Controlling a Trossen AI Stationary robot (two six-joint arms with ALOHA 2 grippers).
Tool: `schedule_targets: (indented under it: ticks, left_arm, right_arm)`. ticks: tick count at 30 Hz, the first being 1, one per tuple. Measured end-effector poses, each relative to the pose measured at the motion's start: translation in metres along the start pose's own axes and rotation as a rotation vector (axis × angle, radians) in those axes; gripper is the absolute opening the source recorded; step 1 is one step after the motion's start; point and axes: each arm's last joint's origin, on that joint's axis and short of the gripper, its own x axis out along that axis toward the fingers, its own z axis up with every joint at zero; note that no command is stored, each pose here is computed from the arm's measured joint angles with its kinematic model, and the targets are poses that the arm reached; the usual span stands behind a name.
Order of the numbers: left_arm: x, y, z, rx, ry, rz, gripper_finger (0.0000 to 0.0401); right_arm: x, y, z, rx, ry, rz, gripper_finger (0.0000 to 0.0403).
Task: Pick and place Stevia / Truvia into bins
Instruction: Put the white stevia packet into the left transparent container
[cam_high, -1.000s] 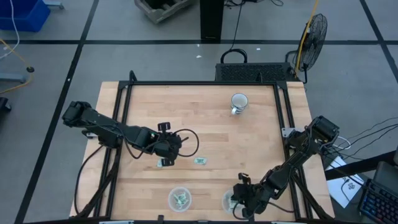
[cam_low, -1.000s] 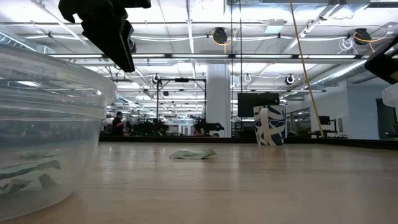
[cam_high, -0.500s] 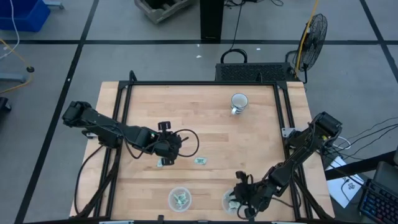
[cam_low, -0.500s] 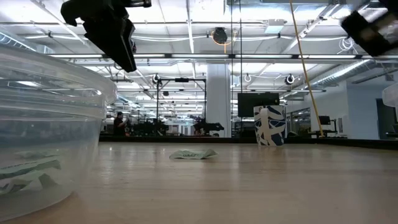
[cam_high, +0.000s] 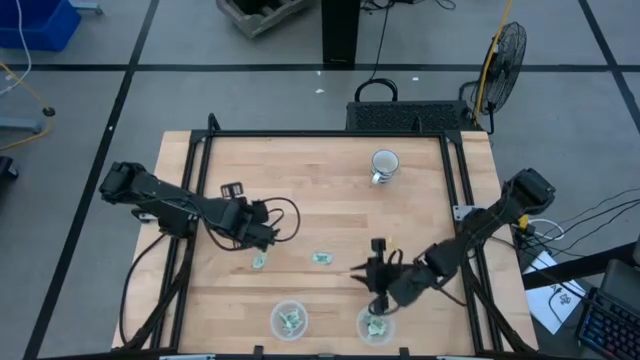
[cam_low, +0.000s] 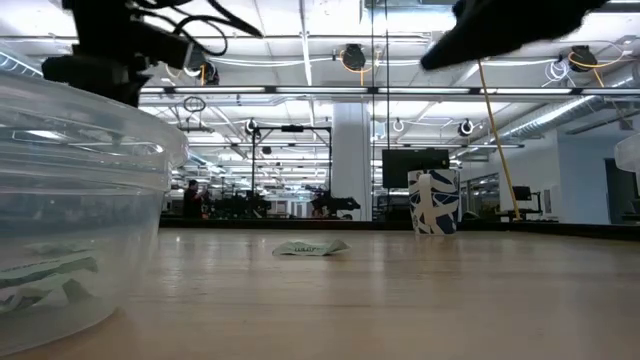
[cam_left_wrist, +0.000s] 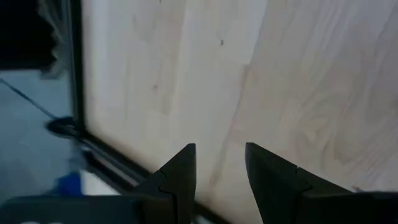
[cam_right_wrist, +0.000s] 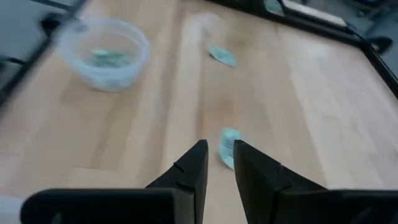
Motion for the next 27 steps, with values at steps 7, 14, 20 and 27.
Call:
schedule_targets:
  ticks: [7,14,20,27]
  left_arm:
    - [0.046,-0.027,-0.022,-0.057,-0.07,-0.379,0.0145]
    - [0.081,-0.051,-0.032,-0.148,-0.153,-0.712,0.0145]
    - [0.09,-0.057,-0.035,-0.186,-0.148,-0.803,0.0145]
    - [0.091,-0.055,-0.034,-0.216,-0.158,-0.784,0.0145]
  right_arm:
    - [0.017,-0.023,-0.025,0.018,0.067,-0.074,0.007]
    - [0.027,-0.036,-0.033,0.026,0.029,-0.108,0.007]
    - [0.031,-0.043,-0.039,0.043,0.024,-0.128,0.007]
    - [0.031,-0.044,-0.042,0.059,-0.025,-0.126,0.007]
